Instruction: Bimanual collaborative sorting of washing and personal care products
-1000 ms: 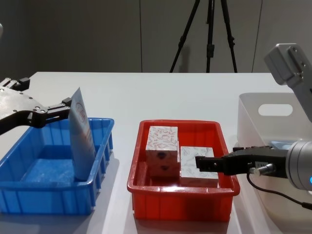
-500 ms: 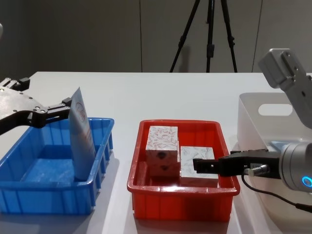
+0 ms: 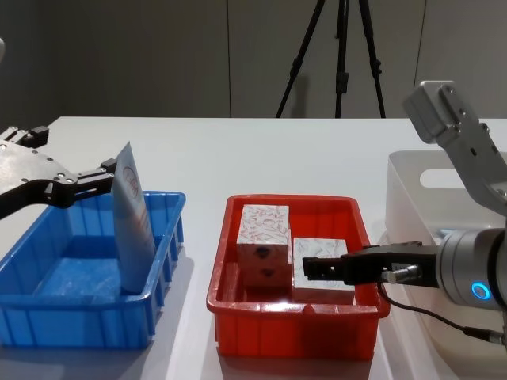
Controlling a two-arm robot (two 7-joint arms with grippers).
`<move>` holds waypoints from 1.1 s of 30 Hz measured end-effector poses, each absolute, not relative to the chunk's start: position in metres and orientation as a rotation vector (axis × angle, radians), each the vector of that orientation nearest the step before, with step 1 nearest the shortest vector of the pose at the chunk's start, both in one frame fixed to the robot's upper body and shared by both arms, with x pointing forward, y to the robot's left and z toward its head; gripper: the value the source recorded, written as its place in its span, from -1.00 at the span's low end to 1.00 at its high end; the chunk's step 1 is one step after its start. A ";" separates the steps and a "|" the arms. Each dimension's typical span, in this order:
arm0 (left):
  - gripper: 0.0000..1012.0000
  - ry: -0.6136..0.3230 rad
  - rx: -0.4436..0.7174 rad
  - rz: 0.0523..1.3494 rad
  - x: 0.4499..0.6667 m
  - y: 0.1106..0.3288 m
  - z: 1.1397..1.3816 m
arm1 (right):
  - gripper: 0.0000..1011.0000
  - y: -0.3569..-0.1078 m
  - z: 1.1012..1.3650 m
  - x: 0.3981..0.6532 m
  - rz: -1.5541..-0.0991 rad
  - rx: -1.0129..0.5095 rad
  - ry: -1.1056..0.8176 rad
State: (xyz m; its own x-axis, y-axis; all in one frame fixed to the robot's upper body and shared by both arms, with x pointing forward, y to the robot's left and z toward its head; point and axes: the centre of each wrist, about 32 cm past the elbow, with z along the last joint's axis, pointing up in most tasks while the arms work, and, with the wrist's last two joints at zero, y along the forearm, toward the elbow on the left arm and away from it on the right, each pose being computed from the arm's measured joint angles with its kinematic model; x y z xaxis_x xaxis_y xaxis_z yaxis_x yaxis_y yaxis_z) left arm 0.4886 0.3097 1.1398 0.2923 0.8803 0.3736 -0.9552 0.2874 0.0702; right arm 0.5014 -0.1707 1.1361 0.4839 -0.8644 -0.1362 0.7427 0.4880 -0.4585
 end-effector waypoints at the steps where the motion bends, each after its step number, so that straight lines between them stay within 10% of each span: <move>1: 0.98 -0.285 0.304 1.248 0.489 0.310 1.140 | 0.98 -0.170 1.136 0.502 -1.004 -0.362 0.375; 33: 0.98 -0.285 0.304 1.248 0.489 0.310 1.140 | 0.98 -0.153 1.135 0.513 -1.042 -0.389 0.441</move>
